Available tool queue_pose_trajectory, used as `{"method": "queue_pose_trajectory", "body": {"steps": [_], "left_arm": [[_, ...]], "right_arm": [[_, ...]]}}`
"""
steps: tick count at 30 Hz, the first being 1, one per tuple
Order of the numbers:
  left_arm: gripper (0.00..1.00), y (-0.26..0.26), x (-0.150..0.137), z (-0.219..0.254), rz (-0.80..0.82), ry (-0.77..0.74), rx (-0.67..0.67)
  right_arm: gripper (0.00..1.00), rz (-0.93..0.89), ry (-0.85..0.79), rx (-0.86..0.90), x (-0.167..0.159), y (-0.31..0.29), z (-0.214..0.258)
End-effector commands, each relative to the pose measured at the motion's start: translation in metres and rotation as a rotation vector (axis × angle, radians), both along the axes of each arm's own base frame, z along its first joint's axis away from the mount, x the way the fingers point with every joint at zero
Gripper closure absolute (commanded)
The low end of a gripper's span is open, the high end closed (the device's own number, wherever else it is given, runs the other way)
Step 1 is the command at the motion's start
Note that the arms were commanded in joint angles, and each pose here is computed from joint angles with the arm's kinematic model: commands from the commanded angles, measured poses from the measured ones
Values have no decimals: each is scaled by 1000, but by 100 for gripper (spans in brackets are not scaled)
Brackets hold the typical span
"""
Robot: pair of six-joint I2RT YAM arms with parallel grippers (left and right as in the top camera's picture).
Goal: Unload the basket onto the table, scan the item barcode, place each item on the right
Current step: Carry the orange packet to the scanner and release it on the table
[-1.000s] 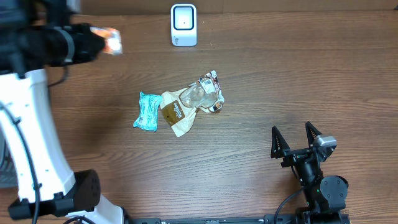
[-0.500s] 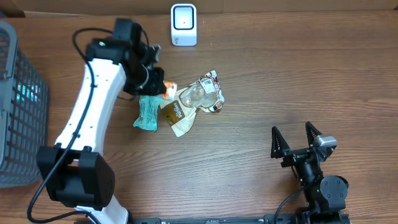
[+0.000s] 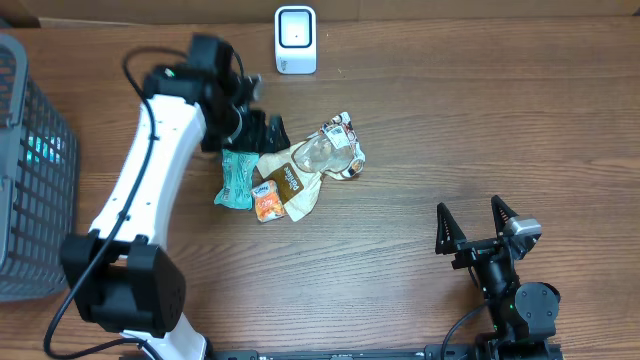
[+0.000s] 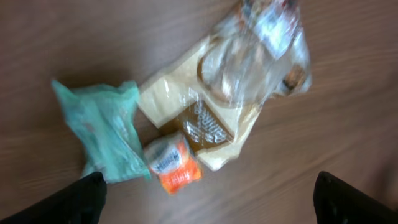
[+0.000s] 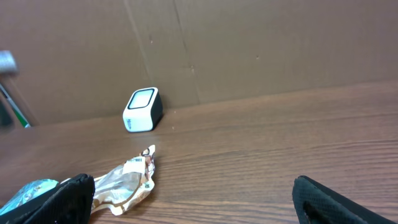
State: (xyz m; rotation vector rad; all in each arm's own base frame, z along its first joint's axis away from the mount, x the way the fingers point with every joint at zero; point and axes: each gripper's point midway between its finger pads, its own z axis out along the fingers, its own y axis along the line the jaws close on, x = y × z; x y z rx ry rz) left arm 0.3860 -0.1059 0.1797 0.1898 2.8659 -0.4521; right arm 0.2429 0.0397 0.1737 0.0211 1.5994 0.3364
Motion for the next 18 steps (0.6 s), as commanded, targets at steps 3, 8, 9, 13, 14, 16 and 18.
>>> {"method": "queue_pose_trajectory", "body": {"steps": [3,8,9,13,14,16,18], "left_arm": [[0,75,32,146,195,-347,-7],[0,234,4,200,762,-443,159],[0,259,-5,199,848,-435,162],[0,347,-39,167,1120,-338,144],[0,362,-44,156,1156,-314,135],[0,386,-50,132,1209,-270,133],[2,404,-51,106,1237,-234,134]], "right_arm": [[0,-4,0,-1,0,0,-3],[0,-4,0,-1,0,0,-3],[0,-4,-1,-1,0,0,-3],[0,-4,0,-1,0,0,-3],[0,-4,0,-1,0,0,-3],[0,-4,0,-1,0,0,-3],[0,-4,0,-1,0,0,-3]]}}
